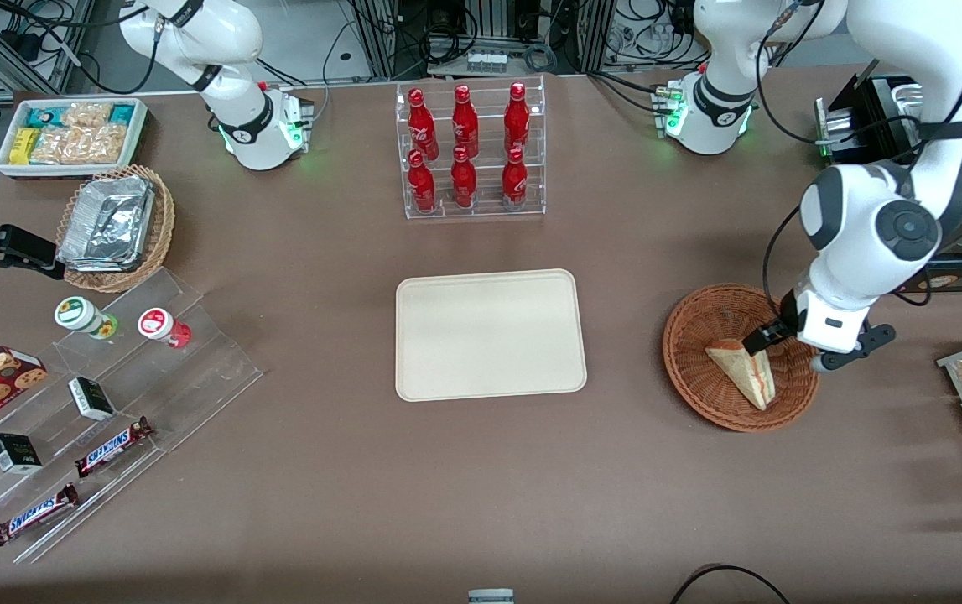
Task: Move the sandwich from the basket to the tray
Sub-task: 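Lower the left gripper and close it on the triangular sandwich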
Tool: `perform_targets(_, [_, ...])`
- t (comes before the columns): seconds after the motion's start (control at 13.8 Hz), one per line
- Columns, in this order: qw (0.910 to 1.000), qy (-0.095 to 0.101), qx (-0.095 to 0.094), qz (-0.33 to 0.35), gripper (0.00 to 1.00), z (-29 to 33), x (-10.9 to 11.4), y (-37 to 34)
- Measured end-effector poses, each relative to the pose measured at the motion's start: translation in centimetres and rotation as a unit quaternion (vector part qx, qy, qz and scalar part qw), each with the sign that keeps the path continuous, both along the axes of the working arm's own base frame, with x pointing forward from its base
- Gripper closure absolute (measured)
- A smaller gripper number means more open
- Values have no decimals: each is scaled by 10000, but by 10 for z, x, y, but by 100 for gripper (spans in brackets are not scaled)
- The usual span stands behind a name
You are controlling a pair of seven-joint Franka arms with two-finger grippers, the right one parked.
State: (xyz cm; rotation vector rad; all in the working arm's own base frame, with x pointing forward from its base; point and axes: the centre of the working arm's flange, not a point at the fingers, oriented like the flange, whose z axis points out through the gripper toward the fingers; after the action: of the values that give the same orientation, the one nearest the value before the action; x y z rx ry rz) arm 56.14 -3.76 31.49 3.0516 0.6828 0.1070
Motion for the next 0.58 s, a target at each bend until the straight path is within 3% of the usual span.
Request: perform_targets(0.58, [10000,-82,-5,-7,0,-34,3,-4])
